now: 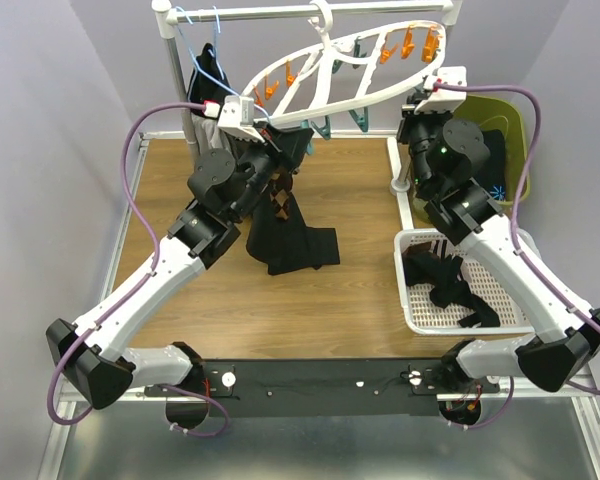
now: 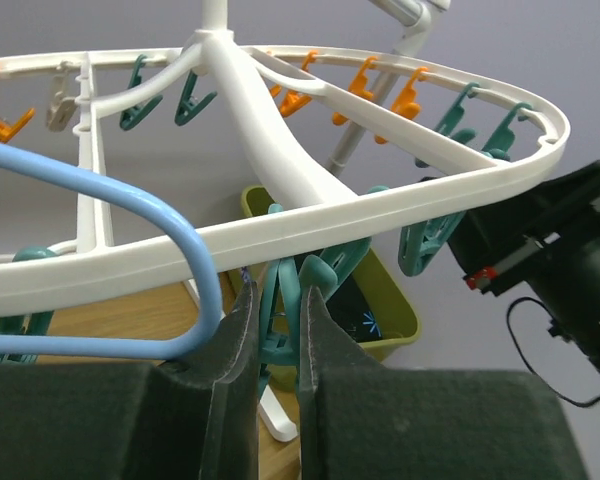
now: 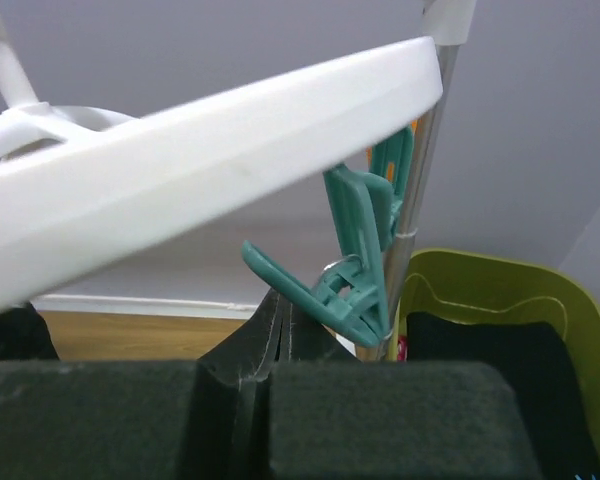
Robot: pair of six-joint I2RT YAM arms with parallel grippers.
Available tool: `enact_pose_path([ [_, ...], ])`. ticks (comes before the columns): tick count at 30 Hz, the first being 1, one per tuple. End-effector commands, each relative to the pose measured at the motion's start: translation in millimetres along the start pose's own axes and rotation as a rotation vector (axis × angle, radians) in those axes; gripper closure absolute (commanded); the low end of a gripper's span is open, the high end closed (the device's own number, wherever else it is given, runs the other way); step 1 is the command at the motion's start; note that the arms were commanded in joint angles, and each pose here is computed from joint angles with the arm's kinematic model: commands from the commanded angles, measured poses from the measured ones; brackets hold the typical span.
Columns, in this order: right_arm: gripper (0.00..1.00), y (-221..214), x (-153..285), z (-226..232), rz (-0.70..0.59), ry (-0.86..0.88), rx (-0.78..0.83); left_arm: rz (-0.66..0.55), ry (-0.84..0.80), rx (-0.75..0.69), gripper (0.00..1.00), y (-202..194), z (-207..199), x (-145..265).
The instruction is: Remove the socks clipped to the hanger
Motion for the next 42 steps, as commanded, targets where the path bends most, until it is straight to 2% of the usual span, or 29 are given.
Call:
enact_pose_path([
  [1, 0.99, 1.6, -15.0, -12.9, -0.009, 0.028, -0.094, -0.037, -0.113, -0.019, 1.00, 22.1, -26.5, -4.6],
  [8, 0.99, -15.2, -39.6, -26.1, 0.027, 0.092, -0.144, -0.045, -0.163, -0.033, 1.00, 27.9, -47.8, -8.4],
  [12, 0.97, -20.4, -35.1, -27.4, 0.063, 0.109, -0.124, -0.047, -0.142, -0.031, 1.00, 27.4, -46.1, -7.1],
  [13, 0.93, -23.6, -31.3, -28.4, 0.081, 0.111, -0.125, -0.056, -0.122, -0.028, 1.00, 29.3, -42.9, -6.1],
  [14, 0.79, -28.7, -26.5, -28.6, 0.101, 0.112, -0.127, -0.058, -0.118, -0.030, 1.00, 29.3, -41.8, -5.6],
  [17, 0.60, -29.6, -4.7, -33.6, 0.109, 0.126, -0.132, -0.059, -0.103, -0.031, 1.00, 29.2, -39.0, -4.7],
  [19, 0.55, -12.2, 8.1, -39.9, 0.059, 0.126, -0.149, -0.056, -0.109, -0.026, 1.00, 29.3, -40.7, -4.3],
  [20, 0.48, -9.5, 10.2, -41.4, 0.050, 0.129, -0.151, -0.056, -0.114, -0.023, 1.00, 29.5, -42.2, -4.1],
  [27, 0.44, 13.0, -4.9, -39.8, 0.046, 0.147, -0.114, -0.050, -0.115, -0.024, 1.00, 30.9, -49.1, -3.3],
  [32, 0.44, 30.7, -2.6, -37.3, 0.047, 0.159, -0.172, -0.067, -0.052, -0.058, 1.00, 34.4, -63.7, -9.8],
  [42, 0.43, -1.4, 16.8, -55.6, 0.230, 0.031, -0.228, -0.023, -0.032, -0.082, 1.00, 5.7, -98.4, -34.0],
])
Point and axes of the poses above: each gripper's point midway between its finger pads, its own x axis back along the fingers, its own z axis along the line the jaws close on, y = z × x, the point moved 1 cm from there along x, back along the fingers, and after that the axes turned 2 degrees about -x, right-handed, at the moved point
